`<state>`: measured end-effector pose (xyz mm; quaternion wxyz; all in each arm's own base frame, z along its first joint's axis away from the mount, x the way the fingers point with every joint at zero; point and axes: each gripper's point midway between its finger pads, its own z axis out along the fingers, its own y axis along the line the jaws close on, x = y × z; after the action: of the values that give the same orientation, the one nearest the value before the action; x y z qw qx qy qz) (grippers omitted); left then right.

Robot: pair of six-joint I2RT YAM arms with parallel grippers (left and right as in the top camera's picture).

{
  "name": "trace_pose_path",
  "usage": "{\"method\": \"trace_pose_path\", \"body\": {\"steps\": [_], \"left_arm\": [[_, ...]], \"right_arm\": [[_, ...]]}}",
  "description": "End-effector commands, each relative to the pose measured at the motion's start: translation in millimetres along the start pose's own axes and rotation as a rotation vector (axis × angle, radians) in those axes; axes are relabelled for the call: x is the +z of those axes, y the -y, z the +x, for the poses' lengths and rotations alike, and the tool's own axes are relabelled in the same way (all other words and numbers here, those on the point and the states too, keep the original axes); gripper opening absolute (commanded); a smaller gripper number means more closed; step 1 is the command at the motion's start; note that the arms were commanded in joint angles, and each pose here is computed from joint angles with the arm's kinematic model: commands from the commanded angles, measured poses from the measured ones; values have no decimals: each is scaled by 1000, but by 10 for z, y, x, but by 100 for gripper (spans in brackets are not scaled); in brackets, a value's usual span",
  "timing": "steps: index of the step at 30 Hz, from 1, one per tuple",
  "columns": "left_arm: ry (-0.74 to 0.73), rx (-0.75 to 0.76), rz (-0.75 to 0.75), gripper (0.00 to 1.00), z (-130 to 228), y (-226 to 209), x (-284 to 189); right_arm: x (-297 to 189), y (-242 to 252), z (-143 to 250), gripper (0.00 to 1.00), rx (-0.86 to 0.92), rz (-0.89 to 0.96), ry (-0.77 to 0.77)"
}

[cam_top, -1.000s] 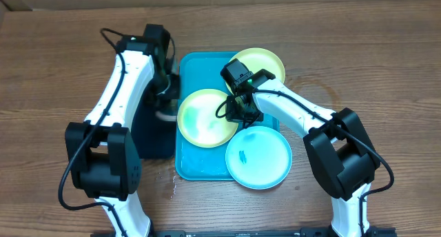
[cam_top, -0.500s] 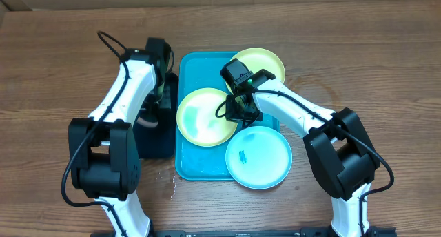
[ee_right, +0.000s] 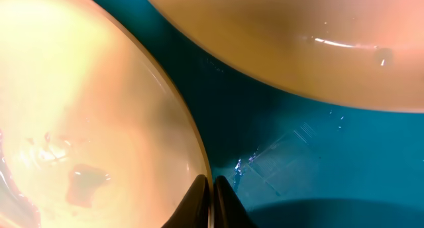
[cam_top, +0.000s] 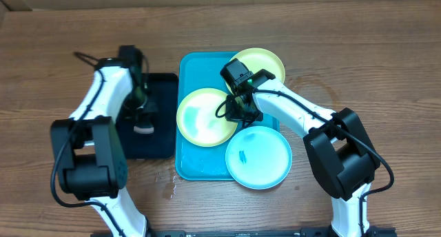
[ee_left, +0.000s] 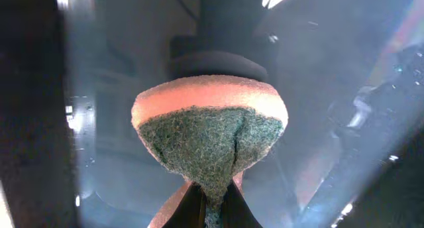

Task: Clean dirty plates on tray and stack at the side
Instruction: 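Carry the green sponge left and set it in the black tray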

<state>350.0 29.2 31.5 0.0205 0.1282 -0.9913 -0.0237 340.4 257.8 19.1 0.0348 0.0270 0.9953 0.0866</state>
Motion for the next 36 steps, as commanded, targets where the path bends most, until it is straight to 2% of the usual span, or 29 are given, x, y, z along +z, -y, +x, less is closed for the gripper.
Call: {"method": "trace_pose_path", "body": {"steps": [1, 2, 3, 4, 5, 6, 7, 9, 14, 22, 30, 32, 34, 36], "left_arm": [[4, -9, 114, 5, -22, 32, -66], [3, -15, 128, 6, -25, 34, -67], [4, -17, 131, 8, -28, 33, -68], [4, -17, 131, 17, -30, 32, -68], [4, -17, 132, 34, -28, 34, -68], [-1, -22, 136, 57, -19, 41, -69], [-5, -25, 146, 69, -11, 58, -72], [-30, -29, 195, 71, 41, 138, -101], [5, -25, 233, 67, 3, 190, -308], [320, -14, 285, 68, -87, 155, -1382], [573, -26, 319, 69, 198, 54, -2241], [598, -31, 325, 71, 277, 38, -2341], [605, -30, 326, 77, 340, 27, -2386], [595, -30, 324, 100, 381, 21, -2379]], "right_arm": [[-74, -105, -47, 6, -11, -32, 17], [-74, -105, -47, 7, -11, -32, 17], [-74, -105, -46, 13, -11, -32, 17], [-74, -105, -46, 20, -11, -32, 17], [-74, -105, -46, 29, -11, -32, 17], [-74, -104, -45, 38, -11, -32, 17], [-74, -104, -45, 42, -11, -32, 17], [-74, -105, -46, 45, -11, -32, 17], [-75, -108, -51, 44, -11, -33, 19], [-74, -111, -55, 43, -11, -34, 21], [10, -91, -42, 43, -11, -40, 28], [33, -79, -31, 42, -11, -38, 25], [33, -84, -37, 37, -12, -40, 28], [32, -96, -53, 32, -12, -45, 34]]}}
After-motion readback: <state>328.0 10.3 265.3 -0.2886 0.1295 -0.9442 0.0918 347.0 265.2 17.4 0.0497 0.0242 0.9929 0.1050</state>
